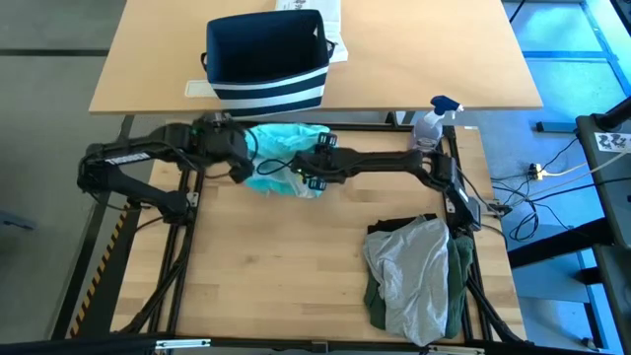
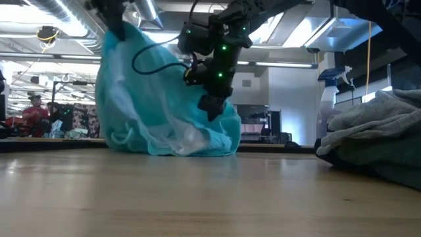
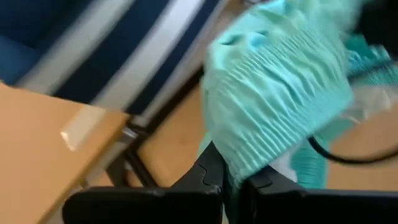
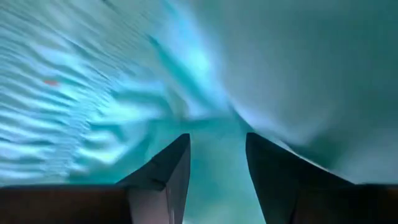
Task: Fold Laundry from Bin
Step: Fold the blue shorts
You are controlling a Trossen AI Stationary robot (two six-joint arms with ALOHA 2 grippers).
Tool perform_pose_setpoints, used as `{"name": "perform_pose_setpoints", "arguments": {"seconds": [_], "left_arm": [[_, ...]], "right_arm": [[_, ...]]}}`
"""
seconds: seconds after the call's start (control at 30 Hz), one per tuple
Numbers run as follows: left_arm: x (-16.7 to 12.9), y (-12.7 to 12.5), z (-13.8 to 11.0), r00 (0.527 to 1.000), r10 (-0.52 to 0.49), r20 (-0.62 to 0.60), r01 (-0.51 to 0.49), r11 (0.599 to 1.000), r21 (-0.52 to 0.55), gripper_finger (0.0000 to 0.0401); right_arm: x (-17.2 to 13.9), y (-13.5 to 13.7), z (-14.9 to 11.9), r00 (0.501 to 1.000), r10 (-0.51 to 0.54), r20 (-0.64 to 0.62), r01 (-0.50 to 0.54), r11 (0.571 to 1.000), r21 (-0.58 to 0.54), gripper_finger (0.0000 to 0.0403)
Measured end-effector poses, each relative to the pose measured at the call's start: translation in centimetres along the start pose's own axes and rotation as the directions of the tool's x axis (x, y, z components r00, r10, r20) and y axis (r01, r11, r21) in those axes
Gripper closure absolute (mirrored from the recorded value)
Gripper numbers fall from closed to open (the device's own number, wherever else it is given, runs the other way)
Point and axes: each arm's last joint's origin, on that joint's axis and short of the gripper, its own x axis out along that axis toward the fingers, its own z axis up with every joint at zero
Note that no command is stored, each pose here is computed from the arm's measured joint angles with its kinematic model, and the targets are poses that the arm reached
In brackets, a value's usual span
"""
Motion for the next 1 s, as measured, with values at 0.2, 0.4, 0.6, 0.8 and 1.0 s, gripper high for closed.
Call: {"name": "perform_pose_setpoints", "arguments": {"seconds": [0.2,0.4,0.6,0.8,1.0], "left_arm": [[2.1,-2.3,-2.4,0.995,-0.031,-0.094,0.03,0.999,-0.018,0.0401],[4.5,-3.6,-4.5,0.986,-0.02,-0.164,0.013,0.999,-0.046,0.0401],[5.2,-4.1,-4.6,0.989,-0.042,-0.143,0.033,0.997,-0.065,0.04],[5.2,-4.2,-4.5,0.99,-0.049,-0.134,0.04,0.997,-0.063,0.0396],[5.2,-4.3,-4.3,0.991,-0.059,-0.116,0.052,0.997,-0.059,0.0394]], "right_arm": [[-1.0,-0.2,-2.1,1.0,0.021,-0.017,-0.019,0.997,0.079,0.0249],[-1.9,1.6,-5.5,0.984,0.077,0.161,-0.119,0.957,0.263,0.0249],[-4.4,5.8,-5.6,0.882,0.105,0.459,-0.26,0.921,0.289,0.0249],[-3.7,8.1,-6.1,0.916,0.049,0.397,-0.19,0.927,0.324,0.0249],[-1.9,9.3,-6.3,0.923,0.105,0.369,-0.241,0.907,0.345,0.0249]]}}
